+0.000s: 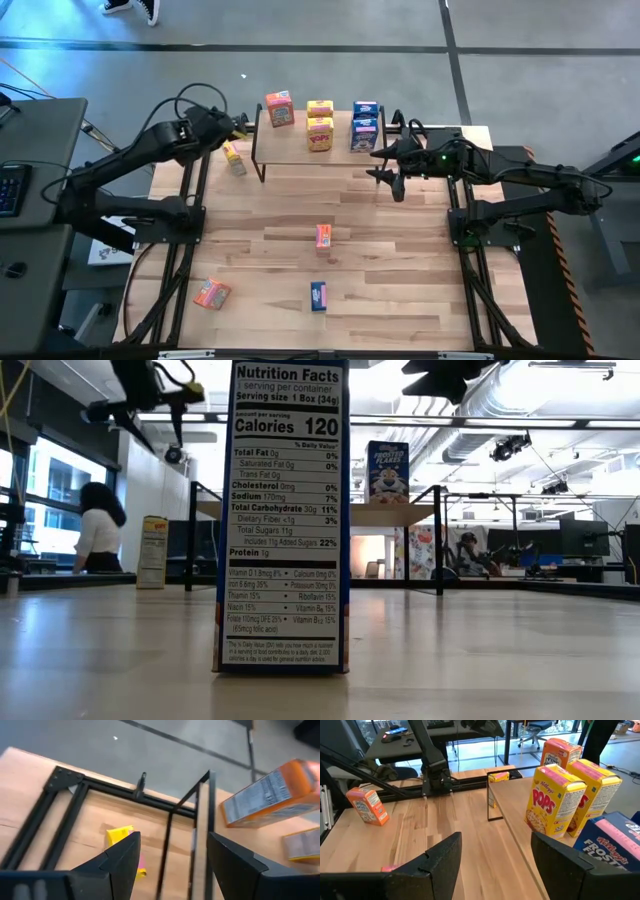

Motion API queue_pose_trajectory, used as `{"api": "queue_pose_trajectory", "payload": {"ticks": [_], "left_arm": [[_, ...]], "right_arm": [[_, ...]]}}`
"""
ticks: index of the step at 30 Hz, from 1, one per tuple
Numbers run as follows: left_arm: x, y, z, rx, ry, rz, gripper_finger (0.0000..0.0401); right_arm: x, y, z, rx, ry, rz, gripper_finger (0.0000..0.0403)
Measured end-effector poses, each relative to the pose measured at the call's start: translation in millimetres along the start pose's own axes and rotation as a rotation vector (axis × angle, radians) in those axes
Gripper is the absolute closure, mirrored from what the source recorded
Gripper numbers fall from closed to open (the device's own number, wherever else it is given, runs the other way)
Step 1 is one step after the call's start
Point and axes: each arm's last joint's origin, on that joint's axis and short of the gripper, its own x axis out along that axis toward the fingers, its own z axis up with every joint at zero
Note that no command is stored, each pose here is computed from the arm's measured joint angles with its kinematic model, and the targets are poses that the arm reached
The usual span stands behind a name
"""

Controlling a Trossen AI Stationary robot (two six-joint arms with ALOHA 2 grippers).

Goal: Stack cereal on shelf
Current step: Put the yellow cereal box on the shelf aligned with the other yellow cereal boxes

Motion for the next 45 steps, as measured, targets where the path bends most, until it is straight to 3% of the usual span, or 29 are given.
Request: {"api": "queue_pose_trajectory", "payload": {"ticks": [12, 22, 31, 40, 45], "left_arm": [[13, -6, -4, 0.123, 0.100, 0.014, 0.0183], [13, 3, -8, 0.177, 0.142, 0.098, 0.0183], [13, 3, -8, 0.229, 0.138, 0.098, 0.0183], [13, 3, -8, 0.230, 0.134, 0.100, 0.0183], [13, 3, -8, 0.229, 0.133, 0.099, 0.0183]], "right_arm": [[1, 0, -4, -0.028, 0.040, -0.013, 0.0171], [9, 0, -12, -0.025, 0.116, -0.066, 0.0171], [23, 14, -50, -0.049, 0.071, -0.057, 0.0171], [13, 16, -77, -0.050, 0.026, 0.012, 0.0171], [-2, 15, -93, -0.043, -0.099, 0.063, 0.0171]]}}
